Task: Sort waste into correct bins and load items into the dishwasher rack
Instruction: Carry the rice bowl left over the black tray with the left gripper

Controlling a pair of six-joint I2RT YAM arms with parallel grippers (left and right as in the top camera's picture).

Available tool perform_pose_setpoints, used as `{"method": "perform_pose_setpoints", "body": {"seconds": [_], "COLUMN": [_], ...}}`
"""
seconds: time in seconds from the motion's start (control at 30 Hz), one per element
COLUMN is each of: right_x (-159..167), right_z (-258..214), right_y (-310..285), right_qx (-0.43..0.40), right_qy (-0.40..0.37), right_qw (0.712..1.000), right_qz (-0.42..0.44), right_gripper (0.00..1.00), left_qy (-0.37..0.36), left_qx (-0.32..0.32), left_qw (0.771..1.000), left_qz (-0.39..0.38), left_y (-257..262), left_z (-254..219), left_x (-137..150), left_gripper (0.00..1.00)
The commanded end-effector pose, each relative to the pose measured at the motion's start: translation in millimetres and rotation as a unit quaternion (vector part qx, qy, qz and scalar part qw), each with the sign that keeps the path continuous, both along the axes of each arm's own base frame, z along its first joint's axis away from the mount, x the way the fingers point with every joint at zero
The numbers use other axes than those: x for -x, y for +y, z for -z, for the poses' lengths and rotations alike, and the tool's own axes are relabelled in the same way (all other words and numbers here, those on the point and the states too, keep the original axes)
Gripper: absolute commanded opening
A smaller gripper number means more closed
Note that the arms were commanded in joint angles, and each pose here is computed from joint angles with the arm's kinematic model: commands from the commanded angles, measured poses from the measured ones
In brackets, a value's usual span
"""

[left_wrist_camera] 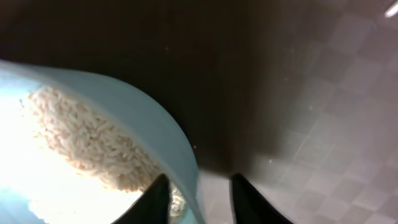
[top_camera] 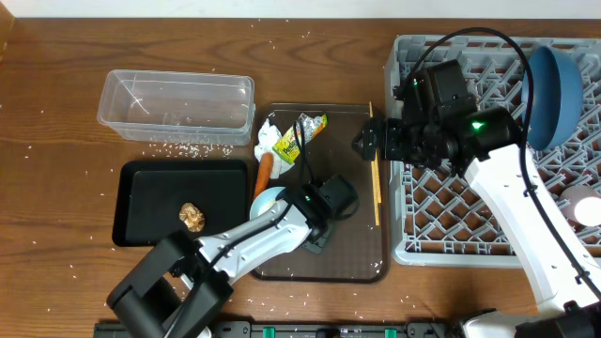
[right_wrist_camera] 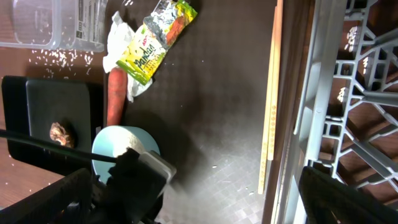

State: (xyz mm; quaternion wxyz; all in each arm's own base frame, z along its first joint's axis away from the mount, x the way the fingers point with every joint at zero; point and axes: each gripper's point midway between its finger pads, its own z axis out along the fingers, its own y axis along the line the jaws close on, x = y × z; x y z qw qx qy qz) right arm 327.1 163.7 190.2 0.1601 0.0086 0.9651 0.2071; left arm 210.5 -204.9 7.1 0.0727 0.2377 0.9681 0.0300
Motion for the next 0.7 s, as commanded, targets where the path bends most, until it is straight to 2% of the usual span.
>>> {"method": "perform_pose_setpoints", "body": {"seconds": [0.0, 0.07, 0.27, 0.5, 0.6, 0.67], "right_x": [-2, -2, -2, -3, -3, -3], "right_z": [1, 1, 1, 1, 1, 1], "right_y": [-1, -1, -1, -2, -3, -3], "right_qx": [0.0, 0.001, 0.0, 0.004, 0.005, 0.005], "right_qy": [0.002, 0.003, 0.002, 0.001, 0.001, 0.001], "right_qw": [1.0, 1.0, 1.0, 1.0, 1.0, 1.0], "right_qz": [0.008, 0.008, 0.008, 0.01, 0.011, 0.011], "right_gripper": [0.99, 0.99, 0.99, 0.99, 0.99, 0.99], "left_qy": [-0.005, -0.005, -0.008, -0.041, -0.057, -0.066], "left_qx": [0.004, 0.005, 0.009, 0.048, 0.069, 0.085], "left_qw": [1.0, 1.0, 1.0, 0.998, 0.996, 0.991], "left_qz": [0.003, 0.003, 0.007, 0.005, -0.028, -0.076], "left_y": [-4, -4, -6, -16, -10, 4], "left_z": [-3, -3, -15, -74, -98, -112], "left_x": [-4, -4, -5, -15, -18, -23], "left_gripper": [0.19, 0.06, 0.06, 0.06, 0.06, 0.06]}}
